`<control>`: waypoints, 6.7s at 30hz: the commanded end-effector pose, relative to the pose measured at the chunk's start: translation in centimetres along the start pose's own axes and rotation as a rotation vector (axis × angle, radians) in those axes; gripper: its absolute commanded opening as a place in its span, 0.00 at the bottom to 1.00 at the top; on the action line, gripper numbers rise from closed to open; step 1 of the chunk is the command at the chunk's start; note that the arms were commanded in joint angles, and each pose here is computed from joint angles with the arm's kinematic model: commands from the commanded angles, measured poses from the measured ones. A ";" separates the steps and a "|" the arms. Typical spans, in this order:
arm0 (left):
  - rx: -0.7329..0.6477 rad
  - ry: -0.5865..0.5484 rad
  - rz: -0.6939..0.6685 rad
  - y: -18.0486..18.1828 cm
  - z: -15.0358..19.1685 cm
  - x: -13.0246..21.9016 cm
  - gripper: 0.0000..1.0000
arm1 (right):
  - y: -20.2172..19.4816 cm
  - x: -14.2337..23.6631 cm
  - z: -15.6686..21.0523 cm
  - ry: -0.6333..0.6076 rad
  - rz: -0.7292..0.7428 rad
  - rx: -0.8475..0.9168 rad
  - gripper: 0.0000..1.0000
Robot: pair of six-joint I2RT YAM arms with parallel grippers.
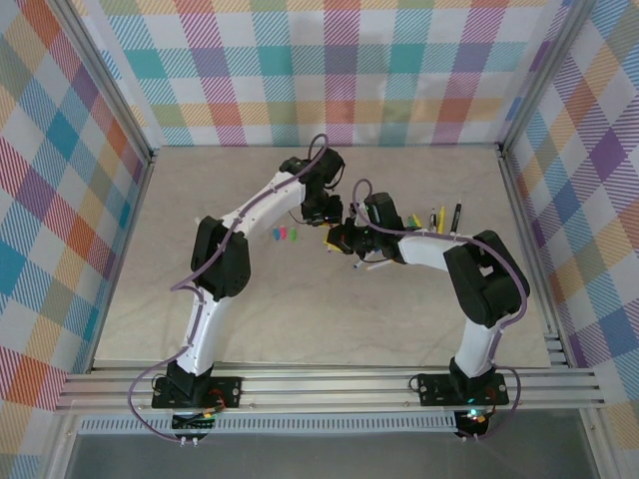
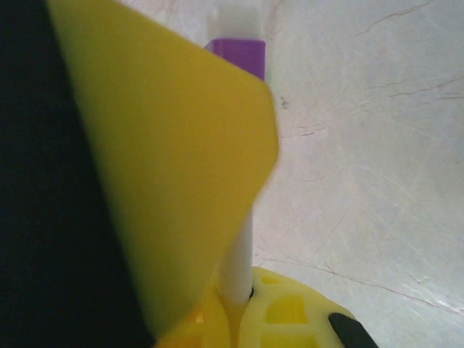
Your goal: Open the pen caps
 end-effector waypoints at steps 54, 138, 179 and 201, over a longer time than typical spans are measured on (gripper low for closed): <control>0.094 0.006 -0.218 8.2 -2.5 -6.4 0.44 | -9.8 10.5 -5.1 0.155 0.966 0.197 0.00; -0.659 0.006 -0.061 -9.6 6.8 -12.5 0.36 | -1.9 19.3 0.4 -0.188 0.700 0.100 0.42; 0.009 -0.011 0.196 0.1 -1.7 0.1 0.07 | 0.0 3.8 -1.3 0.002 0.105 0.078 0.49; -0.013 -0.022 0.244 -0.5 0.0 2.2 0.07 | 1.5 -0.6 -1.5 0.074 0.046 0.091 0.43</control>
Point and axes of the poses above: each hand's point on the last joint's axis, 136 mm out from that joint toward the fingers, its own x axis back along the fingers, its own y axis along the line the jaws close on, z = x × y, the point moved 6 cm from there along x, back along the fingers, and after that the axes turned 8 degrees about x, right-handed, at the moved point
